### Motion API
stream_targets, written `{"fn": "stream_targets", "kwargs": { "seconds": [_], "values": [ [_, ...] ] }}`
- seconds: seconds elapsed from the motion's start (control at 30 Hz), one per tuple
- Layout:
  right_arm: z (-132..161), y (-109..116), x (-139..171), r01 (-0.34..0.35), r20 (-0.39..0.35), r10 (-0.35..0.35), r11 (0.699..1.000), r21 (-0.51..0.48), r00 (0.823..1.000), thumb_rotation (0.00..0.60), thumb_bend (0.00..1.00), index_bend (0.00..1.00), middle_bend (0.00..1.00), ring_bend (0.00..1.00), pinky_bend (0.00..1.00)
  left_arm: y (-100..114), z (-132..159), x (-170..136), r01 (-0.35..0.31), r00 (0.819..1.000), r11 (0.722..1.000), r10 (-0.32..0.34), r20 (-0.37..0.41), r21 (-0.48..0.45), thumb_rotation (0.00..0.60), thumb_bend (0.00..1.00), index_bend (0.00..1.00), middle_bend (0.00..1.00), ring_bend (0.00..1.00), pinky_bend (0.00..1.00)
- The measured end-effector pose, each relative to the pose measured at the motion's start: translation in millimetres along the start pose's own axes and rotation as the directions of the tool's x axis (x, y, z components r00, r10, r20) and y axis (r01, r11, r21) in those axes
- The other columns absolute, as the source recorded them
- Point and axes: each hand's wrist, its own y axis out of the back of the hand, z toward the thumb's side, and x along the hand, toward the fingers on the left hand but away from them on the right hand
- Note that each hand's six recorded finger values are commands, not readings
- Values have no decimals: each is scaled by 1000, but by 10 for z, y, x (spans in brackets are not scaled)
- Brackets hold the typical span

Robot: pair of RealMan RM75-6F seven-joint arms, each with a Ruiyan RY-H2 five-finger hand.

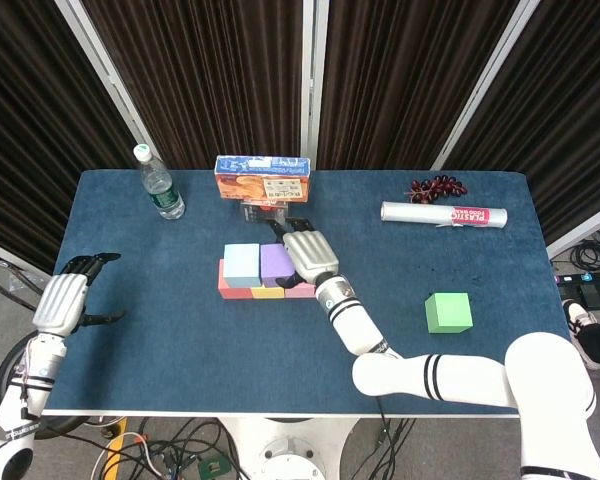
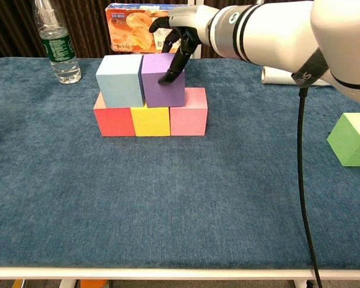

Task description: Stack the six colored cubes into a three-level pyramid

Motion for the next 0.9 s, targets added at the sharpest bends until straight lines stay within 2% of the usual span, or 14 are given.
{"fn": "stream_targets", "kwargs": {
  "seconds": [0.9],
  "values": [
    [23,-24,31,18,25,-18,1000,3,1000,600,162,0,328,15,0,-7,-44,-6,1,1000,1000,-1,-3,-13,600,84,186,216,211,164]
  ]
}}
